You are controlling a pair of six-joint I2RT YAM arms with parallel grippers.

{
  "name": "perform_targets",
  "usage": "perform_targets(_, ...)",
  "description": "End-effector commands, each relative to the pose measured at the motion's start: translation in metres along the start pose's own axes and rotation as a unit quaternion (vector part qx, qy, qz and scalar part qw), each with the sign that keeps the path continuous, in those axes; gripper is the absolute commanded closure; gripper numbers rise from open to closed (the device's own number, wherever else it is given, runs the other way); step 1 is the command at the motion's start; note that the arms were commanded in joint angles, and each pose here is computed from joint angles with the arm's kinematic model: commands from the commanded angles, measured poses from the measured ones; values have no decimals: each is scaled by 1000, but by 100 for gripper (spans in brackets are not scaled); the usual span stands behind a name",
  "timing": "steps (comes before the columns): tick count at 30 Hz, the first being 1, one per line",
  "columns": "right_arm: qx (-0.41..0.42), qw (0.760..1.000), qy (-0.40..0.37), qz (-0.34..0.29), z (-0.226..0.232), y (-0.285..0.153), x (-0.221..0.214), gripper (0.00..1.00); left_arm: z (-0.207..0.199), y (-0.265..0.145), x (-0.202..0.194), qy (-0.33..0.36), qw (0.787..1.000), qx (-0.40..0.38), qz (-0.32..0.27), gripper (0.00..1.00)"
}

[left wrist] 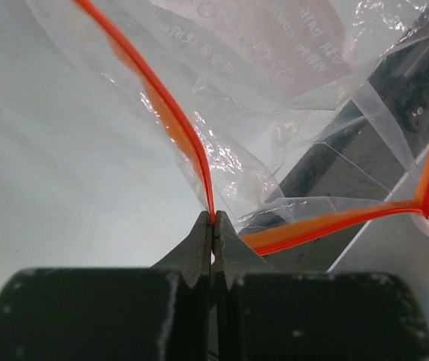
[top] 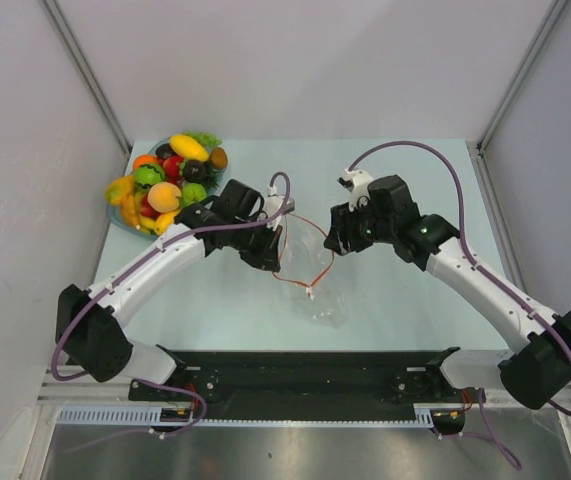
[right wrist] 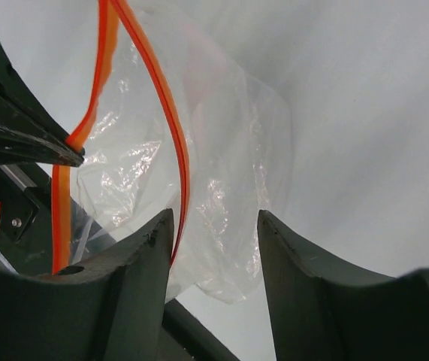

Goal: Place the food in the zip-top bag and seal the zipper
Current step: Open the zipper of the food storage bag.

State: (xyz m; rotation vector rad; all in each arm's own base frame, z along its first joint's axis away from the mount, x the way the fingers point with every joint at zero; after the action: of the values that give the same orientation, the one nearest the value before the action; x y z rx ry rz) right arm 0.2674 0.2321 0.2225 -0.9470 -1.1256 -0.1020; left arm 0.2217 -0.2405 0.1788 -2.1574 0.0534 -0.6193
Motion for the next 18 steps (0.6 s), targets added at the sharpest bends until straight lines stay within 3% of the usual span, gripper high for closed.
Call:
perform_targets(1,-16,998,-40,-45,-4,-3,35,48,-18,-9,8,32,999,-29,-3,100)
perform_targets(2,-12,998,-42,-39,-4,-1,33,50,-19,-9,8,33,999,-31,-5,100)
perform_targets(5,14,998,-47,-29,4,3,29,69,-18,-9,8,32,999,-27,-6,100)
perform_targets(7,31,998,-45,-16,8,5,21,98,-18,-11,8,32,999,-27,-8,100)
perform_targets(9,33,998,-46,-7,10,2,15,100,-15,-16,12,28,999,-24,-21,100)
perform_targets(11,30,999,-41,-7,8,-4,12,100,-12,-21,17,12,999,-31,-39,93)
perform_targets(14,21,999,-33,-14,6,-13,9,100,-3,-44,38,-12,993,-52,-101,62)
perform_targets(15,19,999,-26,-11,7,-13,6,100,1,-53,46,-14,991,-52,-124,38)
perform_targets(17,20,1000,-19,-13,7,-13,4,100,-5,-76,64,11,981,-46,-188,20)
perform_targets(18,20,1000,-7,-12,7,-11,3,100,1,-84,72,10,976,-24,-214,1)
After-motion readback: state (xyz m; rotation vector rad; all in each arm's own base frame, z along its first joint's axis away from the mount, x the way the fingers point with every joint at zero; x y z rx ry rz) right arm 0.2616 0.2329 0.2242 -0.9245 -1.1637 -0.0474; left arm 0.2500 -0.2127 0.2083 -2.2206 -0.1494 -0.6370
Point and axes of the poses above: each gripper's point midway between its finger pads, its own y axis out along the fingers, its own z axis along the line the jaws close on, x = y × z, the point moved 1 cm from there along -y, back along the fingers, and after that the axes turned 15 degrees about -y, right-handed, at the moved point
